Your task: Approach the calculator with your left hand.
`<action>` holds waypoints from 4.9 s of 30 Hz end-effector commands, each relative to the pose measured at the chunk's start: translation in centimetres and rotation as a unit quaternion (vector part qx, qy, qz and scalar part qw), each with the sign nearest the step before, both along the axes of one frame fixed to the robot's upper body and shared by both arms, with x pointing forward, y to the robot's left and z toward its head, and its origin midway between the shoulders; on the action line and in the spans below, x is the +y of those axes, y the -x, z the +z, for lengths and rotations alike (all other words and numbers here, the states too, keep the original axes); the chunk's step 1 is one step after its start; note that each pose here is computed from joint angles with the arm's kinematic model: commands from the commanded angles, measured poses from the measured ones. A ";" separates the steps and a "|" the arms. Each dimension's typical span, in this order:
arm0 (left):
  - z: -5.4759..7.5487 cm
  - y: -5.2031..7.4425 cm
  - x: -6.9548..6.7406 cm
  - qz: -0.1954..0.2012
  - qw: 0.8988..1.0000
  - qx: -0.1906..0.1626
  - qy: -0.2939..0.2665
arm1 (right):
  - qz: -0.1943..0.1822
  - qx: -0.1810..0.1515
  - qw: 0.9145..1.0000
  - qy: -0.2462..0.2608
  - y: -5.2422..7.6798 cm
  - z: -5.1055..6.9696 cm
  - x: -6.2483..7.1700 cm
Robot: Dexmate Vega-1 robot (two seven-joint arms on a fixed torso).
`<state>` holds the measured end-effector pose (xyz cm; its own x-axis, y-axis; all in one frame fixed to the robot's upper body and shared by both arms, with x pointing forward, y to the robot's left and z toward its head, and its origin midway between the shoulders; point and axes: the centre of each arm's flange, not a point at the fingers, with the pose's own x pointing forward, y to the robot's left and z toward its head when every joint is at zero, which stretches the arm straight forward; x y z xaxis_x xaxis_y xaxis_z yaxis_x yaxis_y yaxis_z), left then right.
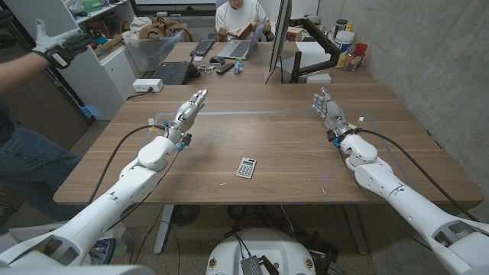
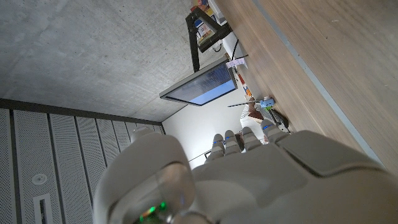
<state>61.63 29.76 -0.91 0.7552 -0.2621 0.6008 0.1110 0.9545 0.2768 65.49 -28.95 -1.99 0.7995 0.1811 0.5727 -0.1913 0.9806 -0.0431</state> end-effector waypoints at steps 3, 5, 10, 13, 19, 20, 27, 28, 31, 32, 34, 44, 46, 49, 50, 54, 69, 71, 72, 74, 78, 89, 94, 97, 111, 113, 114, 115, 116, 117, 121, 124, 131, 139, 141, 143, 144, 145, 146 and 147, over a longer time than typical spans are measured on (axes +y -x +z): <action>0.5 1.4 -0.4 -0.005 1.000 -0.012 -0.026 | -0.001 -0.001 1.000 -0.006 0.0 -0.1 0.0; 0.5 1.4 -0.3 -0.006 1.000 -0.010 -0.028 | 0.000 -0.002 1.000 -0.005 0.0 -0.1 0.0; 0.6 1.6 -0.3 -0.003 0.999 -0.010 -0.040 | 0.001 -0.002 1.000 -0.005 -0.1 0.0 0.1; 0.7 1.8 -0.4 0.002 0.999 -0.013 -0.046 | 0.002 -0.002 1.000 -0.004 -0.1 0.0 0.1; 1.2 2.2 -0.4 0.011 0.998 -0.022 -0.057 | 0.002 -0.003 1.000 -0.004 -0.2 0.1 0.0; 1.3 2.2 -0.4 0.013 0.998 -0.024 -0.059 | 0.001 -0.003 1.000 -0.004 -0.1 0.1 0.0; 1.9 3.0 -0.7 0.016 0.997 -0.033 -0.074 | -0.001 -0.007 1.000 -0.004 0.0 0.5 -0.3; 1.9 3.0 -0.7 0.016 0.997 -0.033 -0.074 | -0.001 -0.007 1.000 -0.004 0.0 0.5 -0.3; 2.1 3.4 -0.9 0.020 0.995 -0.038 -0.085 | -0.002 -0.009 1.000 -0.004 0.0 0.6 -0.4; 2.2 3.5 -0.9 0.021 0.995 -0.039 -0.088 | -0.002 -0.009 1.000 -0.004 0.0 0.6 -0.4; 2.2 3.7 -1.0 0.025 0.994 -0.041 -0.093 | -0.001 -0.011 1.000 -0.005 0.1 0.6 -0.5; 2.3 3.9 -1.6 0.030 0.992 -0.043 -0.116 | -0.001 -0.012 1.000 -0.007 0.0 0.7 -0.4; 2.4 3.9 -1.9 0.030 0.991 -0.045 -0.122 | -0.001 -0.013 1.000 -0.007 0.0 0.7 -0.4; 2.5 4.0 -2.1 0.030 0.990 -0.047 -0.131 | -0.002 -0.016 1.000 -0.005 0.0 0.9 -0.3; 2.5 4.0 -2.2 0.031 0.989 -0.047 -0.134 | -0.001 -0.017 1.000 -0.005 0.0 0.9 -0.3; 2.7 4.0 -2.4 0.025 0.989 -0.048 -0.139 | 0.002 -0.015 1.000 -0.008 0.0 1.0 -0.2; 3.7 5.0 -4.0 0.024 0.980 -0.066 -0.185 | 0.001 -0.018 1.000 -0.013 -0.1 1.0 -0.3; 3.8 5.1 -4.2 0.026 0.979 -0.069 -0.191 | 0.000 -0.018 1.000 -0.013 -0.1 1.0 -0.3; 3.8 5.2 -4.3 0.027 0.978 -0.070 -0.194 | 0.000 -0.019 1.000 -0.014 -0.1 1.0 -0.3; 3.8 5.3 -4.5 0.028 0.977 -0.071 -0.201 | 0.000 -0.019 1.000 -0.014 -0.1 1.1 -0.3; 3.8 5.6 -4.7 0.030 0.974 -0.074 -0.210 | -0.002 -0.021 1.000 -0.014 -0.2 1.3 -0.5; 3.4 6.3 -4.7 0.039 0.969 -0.078 -0.230 | -0.003 -0.023 1.000 -0.015 -0.2 1.6 -0.5; 3.4 6.8 -5.0 0.047 0.962 -0.086 -0.253 | -0.002 -0.025 1.000 -0.015 -0.1 1.7 -0.4; 3.4 7.1 -5.3 0.048 0.960 -0.090 -0.262 | 0.000 -0.025 1.000 -0.011 -0.1 1.8 -0.3; 3.4 8.0 -5.9 0.057 0.949 -0.105 -0.291 | 0.001 -0.026 1.000 -0.007 0.0 2.0 -0.2; 3.4 8.1 -6.1 0.056 0.949 -0.107 -0.291 | 0.002 -0.026 1.000 -0.006 0.0 2.0 -0.2; 3.4 8.1 -6.2 0.057 0.948 -0.109 -0.293 | 0.002 -0.026 1.000 -0.006 0.0 2.0 -0.2; 3.4 8.1 -6.2 0.058 0.947 -0.110 -0.296 | 0.002 -0.026 1.000 -0.006 -0.1 2.1 -0.2; 3.5 8.2 -6.3 0.058 0.946 -0.112 -0.298 | 0.002 -0.026 1.000 -0.006 -0.1 2.1 -0.2; 3.5 8.2 -6.4 0.057 0.946 -0.112 -0.299 | 0.002 -0.027 1.000 -0.006 -0.1 2.1 -0.2; 3.5 8.3 -6.7 0.061 0.942 -0.118 -0.307 | 0.001 -0.027 1.000 -0.008 -0.1 2.1 -0.2; 3.6 8.4 -6.9 0.065 0.940 -0.122 -0.313 | 0.001 -0.026 1.000 -0.009 -0.1 1.9 -0.3; 3.6 8.6 -7.3 0.066 0.935 -0.128 -0.325 | -0.001 -0.026 1.000 -0.013 -0.1 1.8 -0.5; 3.6 8.4 -7.8 0.058 0.930 -0.123 -0.342 | -0.001 -0.031 0.999 -0.017 0.0 2.1 -0.8; 3.5 8.4 -7.9 0.059 0.928 -0.123 -0.345 | -0.004 -0.033 0.999 -0.019 0.1 2.1 -0.9; 3.4 8.4 -8.0 0.057 0.929 -0.122 -0.346 | -0.005 -0.033 0.999 -0.020 0.2 2.1 -1.1; 3.4 8.5 -8.0 0.057 0.928 -0.123 -0.348 | -0.006 -0.033 0.999 -0.020 0.2 2.1 -1.1; 3.4 8.5 -8.1 0.057 0.927 -0.123 -0.349 | -0.006 -0.033 0.999 -0.021 0.3 2.1 -1.2; 3.4 8.5 -8.2 0.055 0.927 -0.123 -0.350 | -0.006 -0.033 0.999 -0.020 0.3 2.1 -1.2; 3.4 8.5 -8.2 0.054 0.926 -0.123 -0.352 | -0.007 -0.033 0.999 -0.020 0.3 2.1 -1.2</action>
<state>53.20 22.10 2.60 0.6633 -0.5647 0.4910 -0.1300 0.5592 0.8188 65.46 -29.69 -0.01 0.7653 0.1593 0.6236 -0.1853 0.9824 -0.0234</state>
